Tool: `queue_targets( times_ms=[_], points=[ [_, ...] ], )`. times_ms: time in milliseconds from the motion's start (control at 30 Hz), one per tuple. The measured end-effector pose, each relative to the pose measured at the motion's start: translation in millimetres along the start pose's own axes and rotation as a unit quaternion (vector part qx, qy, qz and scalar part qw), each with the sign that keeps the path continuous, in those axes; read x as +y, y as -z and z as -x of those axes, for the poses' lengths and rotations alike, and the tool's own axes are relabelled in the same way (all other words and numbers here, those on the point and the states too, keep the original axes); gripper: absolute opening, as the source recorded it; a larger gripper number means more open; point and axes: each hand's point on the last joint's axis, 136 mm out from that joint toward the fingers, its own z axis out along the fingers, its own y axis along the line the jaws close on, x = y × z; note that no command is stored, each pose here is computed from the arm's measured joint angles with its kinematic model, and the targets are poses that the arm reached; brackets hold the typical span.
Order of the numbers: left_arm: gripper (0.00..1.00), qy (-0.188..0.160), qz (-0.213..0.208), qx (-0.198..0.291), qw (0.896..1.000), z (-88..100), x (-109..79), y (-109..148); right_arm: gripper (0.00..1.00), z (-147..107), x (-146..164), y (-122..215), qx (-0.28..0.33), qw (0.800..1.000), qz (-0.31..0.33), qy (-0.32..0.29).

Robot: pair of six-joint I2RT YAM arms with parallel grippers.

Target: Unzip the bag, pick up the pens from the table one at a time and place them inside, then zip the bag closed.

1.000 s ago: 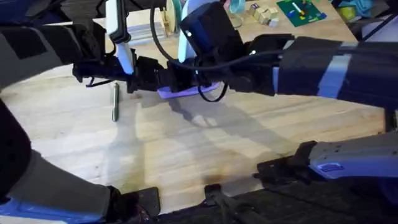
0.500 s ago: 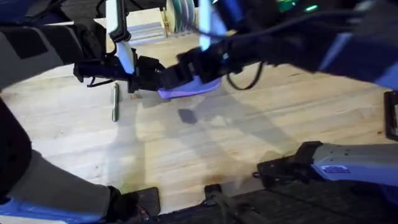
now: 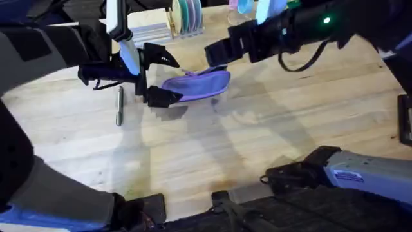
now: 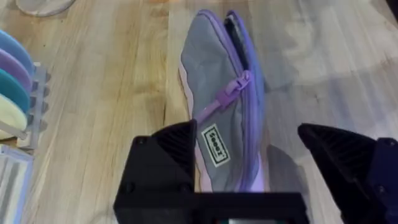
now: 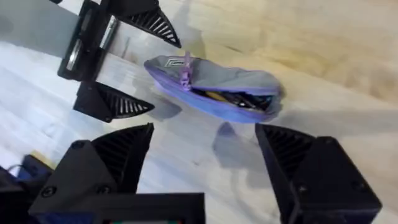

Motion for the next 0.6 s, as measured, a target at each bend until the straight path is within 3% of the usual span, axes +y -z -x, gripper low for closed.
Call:
queue_targets(
  times_ms=[333, 467, 600],
  points=[
    [0.992, 0.007, -0.002, -0.006, 1.000, 1.5, -1.5, 1, 0.996, 20, -5, 17, -0.022, 0.988, -0.012, 0.155],
    [0.994, 0.033, 0.003, -0.005, 0.999, -2.1, -3.2, 11, 0.996, 20, -6, 17, -0.022, 0.973, -0.017, 0.228],
    [0.994, 0.046, 0.034, -0.006, 0.998, 1.8, -0.4, 37, 0.997, 25, -12, 17, -0.026, 0.948, -0.040, 0.313]
  ],
)
